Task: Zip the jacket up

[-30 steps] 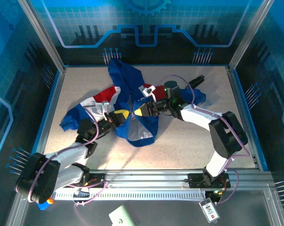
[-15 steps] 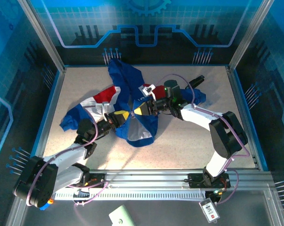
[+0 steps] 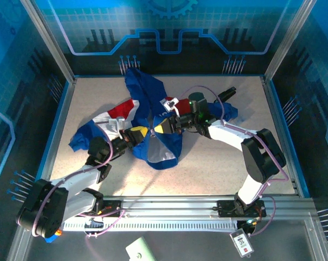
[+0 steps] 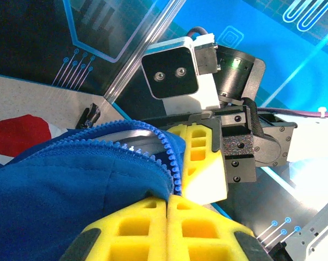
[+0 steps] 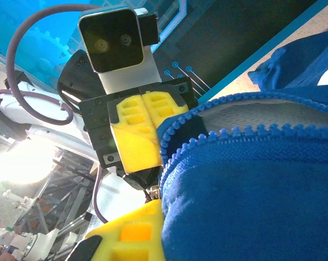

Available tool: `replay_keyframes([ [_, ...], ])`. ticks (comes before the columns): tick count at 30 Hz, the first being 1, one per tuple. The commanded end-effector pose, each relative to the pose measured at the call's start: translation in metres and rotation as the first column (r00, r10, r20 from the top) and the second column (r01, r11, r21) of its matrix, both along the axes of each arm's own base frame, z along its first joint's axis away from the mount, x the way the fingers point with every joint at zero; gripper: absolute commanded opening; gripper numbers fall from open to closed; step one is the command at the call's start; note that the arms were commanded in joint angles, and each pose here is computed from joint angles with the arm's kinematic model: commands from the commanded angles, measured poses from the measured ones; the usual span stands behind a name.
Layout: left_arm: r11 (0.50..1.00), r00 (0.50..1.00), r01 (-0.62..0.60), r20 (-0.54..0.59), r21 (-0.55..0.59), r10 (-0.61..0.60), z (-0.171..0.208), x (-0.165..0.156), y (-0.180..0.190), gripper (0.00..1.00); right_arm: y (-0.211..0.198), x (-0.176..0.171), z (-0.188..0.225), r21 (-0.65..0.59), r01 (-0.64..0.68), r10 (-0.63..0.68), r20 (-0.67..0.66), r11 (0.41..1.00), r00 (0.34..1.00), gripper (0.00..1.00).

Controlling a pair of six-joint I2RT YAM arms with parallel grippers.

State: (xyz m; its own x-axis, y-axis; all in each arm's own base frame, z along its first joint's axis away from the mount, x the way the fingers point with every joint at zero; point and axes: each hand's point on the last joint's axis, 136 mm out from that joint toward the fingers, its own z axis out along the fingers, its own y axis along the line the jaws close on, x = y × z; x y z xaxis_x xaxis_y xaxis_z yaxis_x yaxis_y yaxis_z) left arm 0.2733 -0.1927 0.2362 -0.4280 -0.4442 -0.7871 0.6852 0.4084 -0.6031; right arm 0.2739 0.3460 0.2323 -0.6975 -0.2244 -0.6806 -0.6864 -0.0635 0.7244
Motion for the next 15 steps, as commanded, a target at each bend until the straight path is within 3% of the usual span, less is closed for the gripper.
replay_keyframes([
  [1,0.999,0.997,0.023,0.07,-0.029,-0.021,0.0216,-0.0005,-0.0012,0.0,0.0057,-0.0027,0.0086,0.02,-0.034,0.034,0.036,0.999,0.999,0.0],
  [15,0.999,0.998,0.038,0.057,-0.03,-0.036,0.016,-0.0046,-0.002,0.0,0.0075,-0.0002,0.0073,0.015,-0.03,0.029,0.033,0.999,0.999,0.0],
])
